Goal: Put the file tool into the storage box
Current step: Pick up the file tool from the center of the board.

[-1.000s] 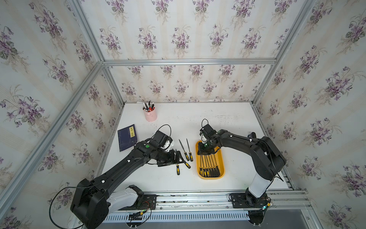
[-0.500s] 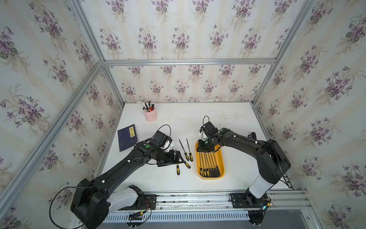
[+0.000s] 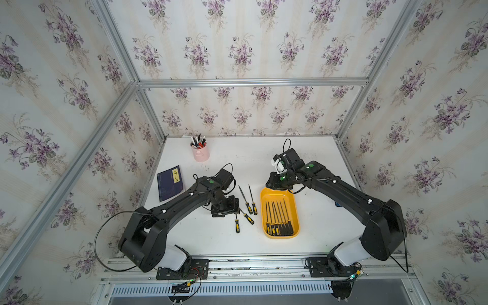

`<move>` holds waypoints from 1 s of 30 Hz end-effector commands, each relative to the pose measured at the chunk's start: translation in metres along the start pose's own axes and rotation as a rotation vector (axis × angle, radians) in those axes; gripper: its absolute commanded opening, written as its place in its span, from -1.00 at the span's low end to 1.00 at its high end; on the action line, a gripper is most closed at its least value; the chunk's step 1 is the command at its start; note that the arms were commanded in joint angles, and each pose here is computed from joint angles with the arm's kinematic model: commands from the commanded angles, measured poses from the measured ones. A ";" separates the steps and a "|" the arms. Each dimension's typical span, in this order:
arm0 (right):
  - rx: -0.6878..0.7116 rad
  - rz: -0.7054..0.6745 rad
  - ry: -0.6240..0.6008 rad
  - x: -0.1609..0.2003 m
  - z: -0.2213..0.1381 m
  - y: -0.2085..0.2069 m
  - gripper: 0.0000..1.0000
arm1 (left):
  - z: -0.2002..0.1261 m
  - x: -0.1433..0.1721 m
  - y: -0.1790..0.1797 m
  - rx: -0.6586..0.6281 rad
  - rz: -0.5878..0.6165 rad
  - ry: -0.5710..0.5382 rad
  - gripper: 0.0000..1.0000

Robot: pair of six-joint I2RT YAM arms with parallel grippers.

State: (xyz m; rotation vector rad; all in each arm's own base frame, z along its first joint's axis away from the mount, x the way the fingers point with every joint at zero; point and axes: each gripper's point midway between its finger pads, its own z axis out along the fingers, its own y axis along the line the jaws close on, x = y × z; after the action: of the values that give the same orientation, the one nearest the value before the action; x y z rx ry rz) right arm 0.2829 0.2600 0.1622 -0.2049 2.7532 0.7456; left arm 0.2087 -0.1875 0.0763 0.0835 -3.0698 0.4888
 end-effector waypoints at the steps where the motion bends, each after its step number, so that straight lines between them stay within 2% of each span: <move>1: 0.017 0.011 0.012 0.006 -0.001 -0.005 -0.52 | 0.006 -0.003 0.005 -0.074 -0.021 -0.011 0.41; 4: 0.019 0.016 0.022 0.010 0.001 -0.008 -0.51 | 0.018 0.004 -0.001 -0.127 0.012 0.019 0.33; 10: 0.022 0.008 0.014 0.009 -0.002 -0.010 -0.52 | 0.044 0.020 0.009 -0.252 0.004 0.052 0.13; 14: 0.017 0.001 0.012 0.008 -0.003 -0.009 -0.52 | 0.054 0.020 0.006 -0.280 0.007 0.049 0.12; 15: 0.016 -0.001 0.012 0.007 -0.003 -0.009 -0.52 | 0.056 0.020 0.006 -0.294 0.009 0.050 0.05; 21: 0.009 -0.015 0.014 0.006 -0.003 -0.008 -0.52 | 0.073 0.023 0.009 -0.346 0.017 0.079 -0.06; 27: 0.005 -0.025 0.019 0.007 -0.001 -0.008 -0.52 | 0.071 0.029 0.028 -0.403 0.017 0.086 -0.58; 30: 0.004 -0.026 0.021 0.007 -0.001 -0.008 -0.52 | 0.064 0.034 0.040 -0.408 -0.002 0.085 -0.66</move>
State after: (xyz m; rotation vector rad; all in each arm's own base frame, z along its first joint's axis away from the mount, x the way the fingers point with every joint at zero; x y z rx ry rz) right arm 0.2787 0.2527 0.1581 -0.2297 2.7601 0.7402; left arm 0.1751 -0.1964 0.0087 0.0284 -3.0092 -0.0027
